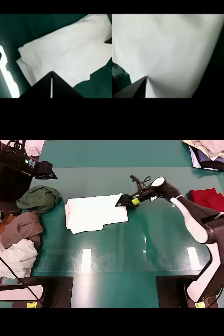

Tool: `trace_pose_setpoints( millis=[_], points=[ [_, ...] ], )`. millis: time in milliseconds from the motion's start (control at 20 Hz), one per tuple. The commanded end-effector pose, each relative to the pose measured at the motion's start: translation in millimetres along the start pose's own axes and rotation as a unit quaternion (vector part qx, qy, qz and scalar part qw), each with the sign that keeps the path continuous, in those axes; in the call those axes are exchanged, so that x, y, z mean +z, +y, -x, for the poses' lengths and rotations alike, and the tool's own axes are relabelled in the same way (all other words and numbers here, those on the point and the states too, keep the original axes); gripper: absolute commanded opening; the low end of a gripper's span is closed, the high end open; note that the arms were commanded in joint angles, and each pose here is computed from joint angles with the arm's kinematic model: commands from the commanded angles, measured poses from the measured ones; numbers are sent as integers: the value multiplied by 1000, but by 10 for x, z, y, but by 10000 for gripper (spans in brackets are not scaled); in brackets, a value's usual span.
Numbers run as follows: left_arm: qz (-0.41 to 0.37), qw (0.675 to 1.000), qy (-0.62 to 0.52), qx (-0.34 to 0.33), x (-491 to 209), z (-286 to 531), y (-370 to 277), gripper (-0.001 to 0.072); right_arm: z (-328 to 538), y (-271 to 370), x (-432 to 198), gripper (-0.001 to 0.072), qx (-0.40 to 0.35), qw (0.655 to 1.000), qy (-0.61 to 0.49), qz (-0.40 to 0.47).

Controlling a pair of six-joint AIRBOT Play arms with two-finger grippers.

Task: Fold the shirts.

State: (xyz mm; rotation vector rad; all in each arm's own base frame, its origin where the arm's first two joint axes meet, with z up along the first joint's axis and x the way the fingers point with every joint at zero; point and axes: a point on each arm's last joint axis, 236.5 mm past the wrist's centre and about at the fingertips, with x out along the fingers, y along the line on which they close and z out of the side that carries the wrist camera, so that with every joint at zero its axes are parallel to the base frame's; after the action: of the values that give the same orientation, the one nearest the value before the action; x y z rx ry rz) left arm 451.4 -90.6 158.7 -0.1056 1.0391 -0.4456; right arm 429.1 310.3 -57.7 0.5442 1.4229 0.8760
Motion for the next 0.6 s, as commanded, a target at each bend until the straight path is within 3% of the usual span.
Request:
trace_pose_setpoints(
  millis=[0,50,100,350,550],
  points=[
    [0,1000,1,0,-5,1,-4,20,-264,156,-6,355,23,1000,12,13],
    [0,1000,1,0,-5,1,-4,20,-277,183,6,157,22,999,8,26],
    [-1,1000,1,0,-6,2,-4,20,-247,219,21,20,22,999,4,49],
    [0,1000,13,-3,-60,2,-16,20,523,421,295,19,-2,993,-64,97],
    [4,1000,16,-6,-74,2,-34,20,1830,102,498,19,-111,977,-159,89]
  ],
)
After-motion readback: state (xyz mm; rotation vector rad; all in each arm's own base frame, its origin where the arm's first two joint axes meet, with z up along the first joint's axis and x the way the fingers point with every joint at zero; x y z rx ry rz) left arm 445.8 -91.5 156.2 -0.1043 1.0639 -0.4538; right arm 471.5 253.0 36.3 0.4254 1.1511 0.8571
